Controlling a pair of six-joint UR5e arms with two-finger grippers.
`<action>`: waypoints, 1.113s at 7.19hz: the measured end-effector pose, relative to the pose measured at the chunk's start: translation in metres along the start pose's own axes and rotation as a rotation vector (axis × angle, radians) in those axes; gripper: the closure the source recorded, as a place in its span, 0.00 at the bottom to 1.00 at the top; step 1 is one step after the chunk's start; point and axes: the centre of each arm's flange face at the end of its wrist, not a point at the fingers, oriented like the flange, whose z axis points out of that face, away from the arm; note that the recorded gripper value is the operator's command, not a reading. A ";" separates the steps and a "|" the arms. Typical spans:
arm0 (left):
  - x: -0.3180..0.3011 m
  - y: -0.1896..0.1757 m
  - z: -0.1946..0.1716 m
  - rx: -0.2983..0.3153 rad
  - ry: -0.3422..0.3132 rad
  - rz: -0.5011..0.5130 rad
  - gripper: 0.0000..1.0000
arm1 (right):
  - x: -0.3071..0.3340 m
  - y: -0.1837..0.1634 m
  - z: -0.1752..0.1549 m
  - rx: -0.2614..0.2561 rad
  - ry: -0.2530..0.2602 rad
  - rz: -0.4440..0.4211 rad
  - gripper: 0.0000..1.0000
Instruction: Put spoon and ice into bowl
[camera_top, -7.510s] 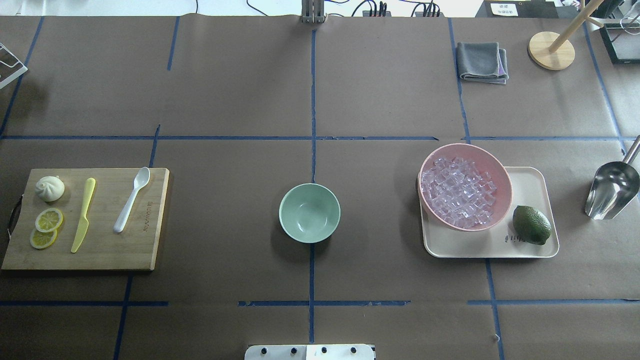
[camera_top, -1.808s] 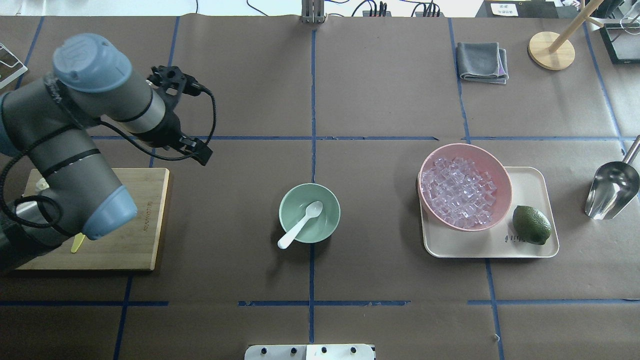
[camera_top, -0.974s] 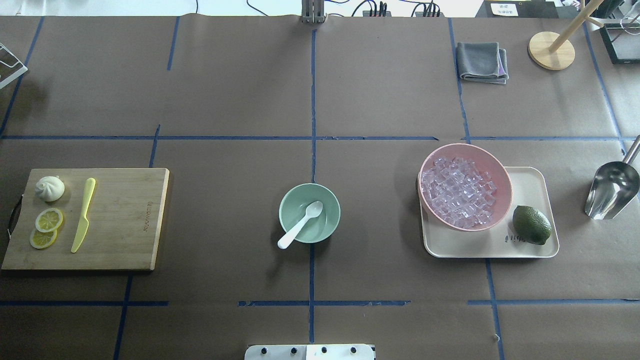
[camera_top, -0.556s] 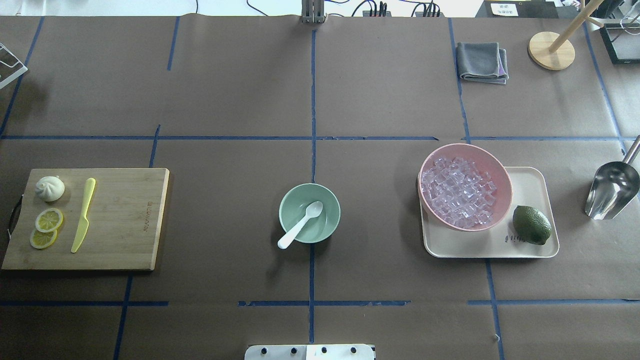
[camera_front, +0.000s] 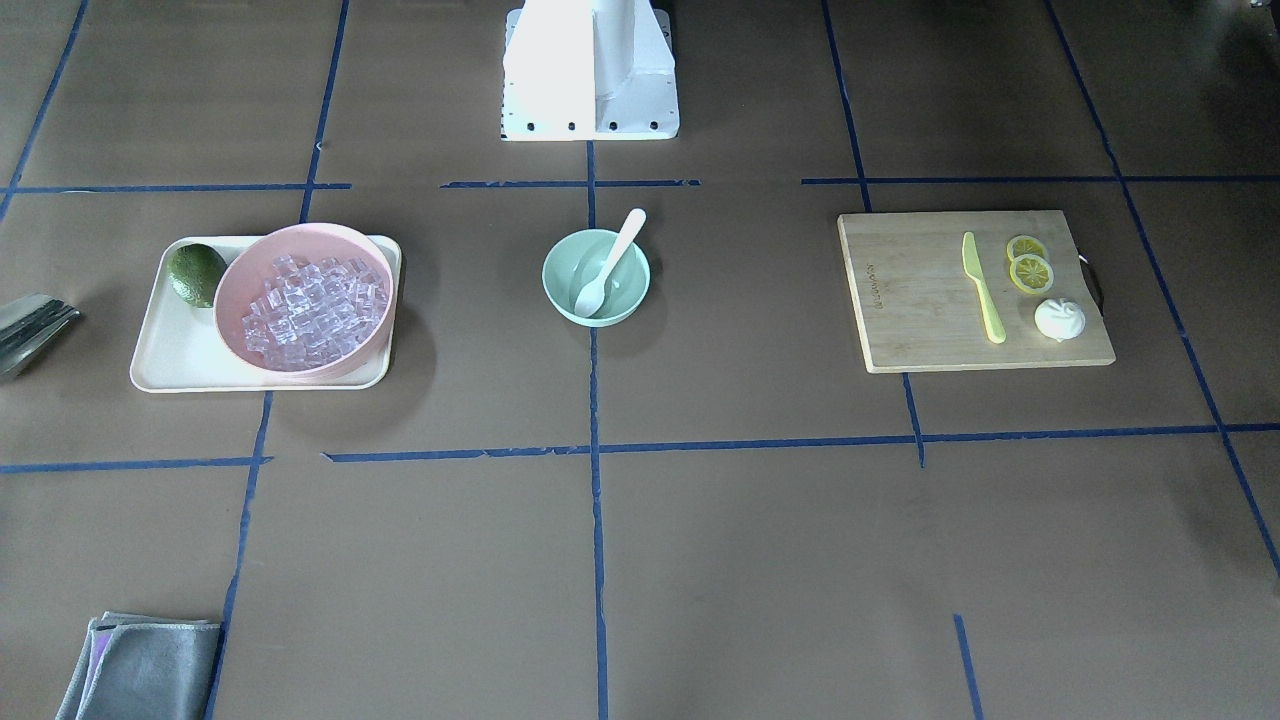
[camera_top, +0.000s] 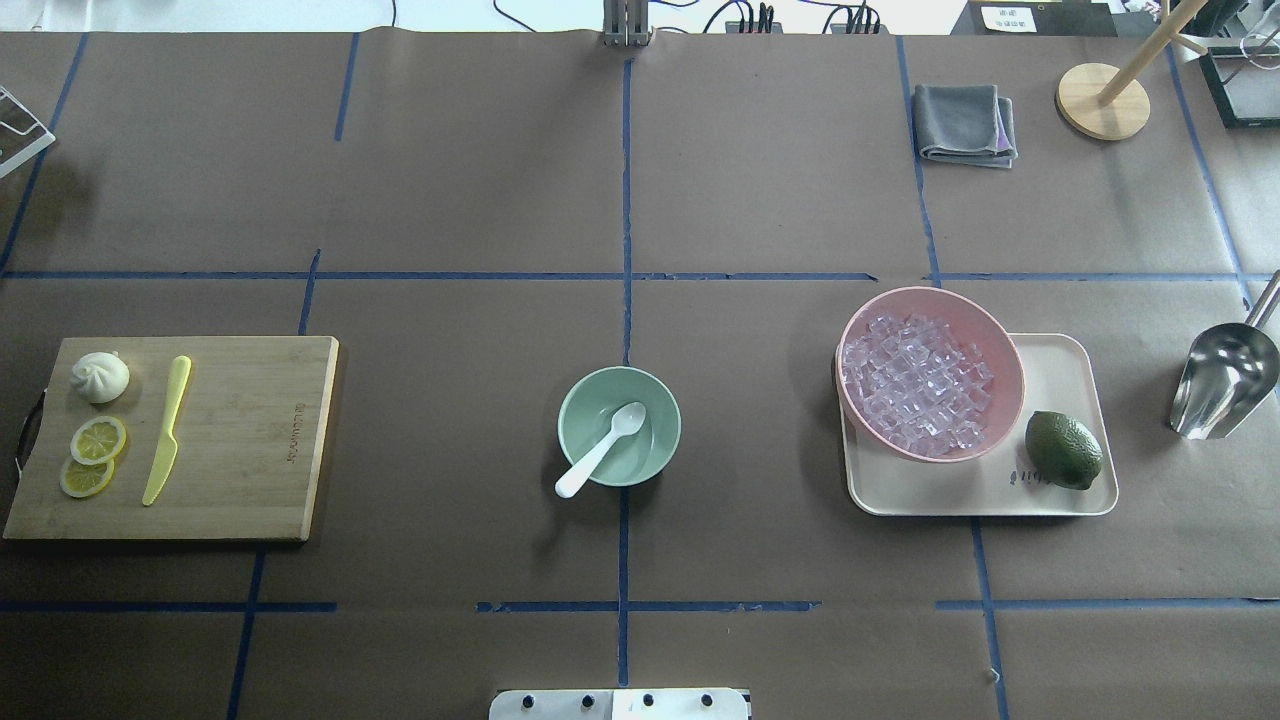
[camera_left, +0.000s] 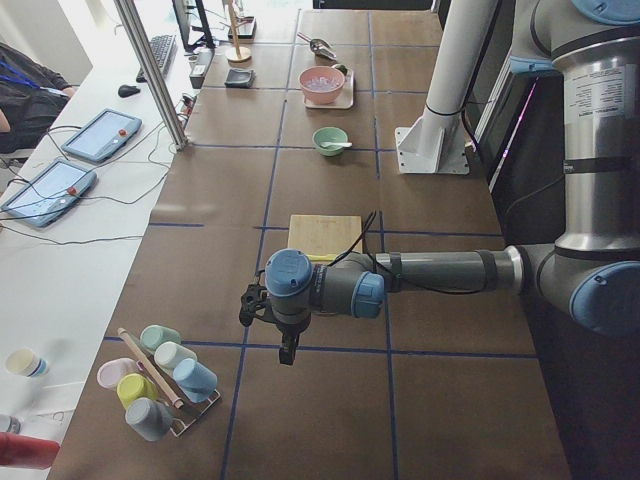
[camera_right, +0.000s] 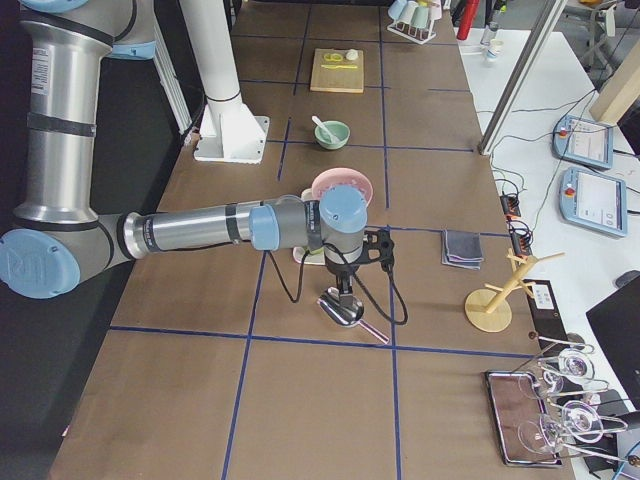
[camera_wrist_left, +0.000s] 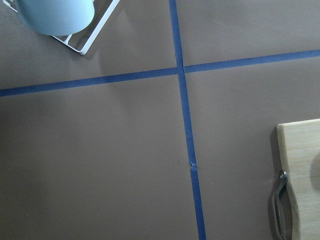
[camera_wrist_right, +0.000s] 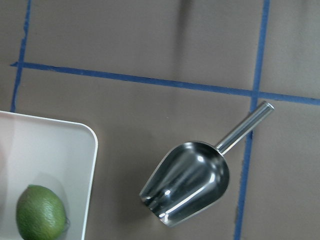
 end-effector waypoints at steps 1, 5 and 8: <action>0.000 0.001 0.000 0.001 0.005 0.000 0.00 | -0.042 -0.010 0.006 0.024 -0.024 0.011 0.00; 0.001 0.001 -0.001 0.004 0.009 0.003 0.00 | -0.196 -0.023 0.051 0.067 -0.061 -0.127 0.00; 0.001 0.001 -0.001 0.003 0.010 0.002 0.00 | -0.319 -0.022 0.090 0.092 -0.015 -0.262 0.00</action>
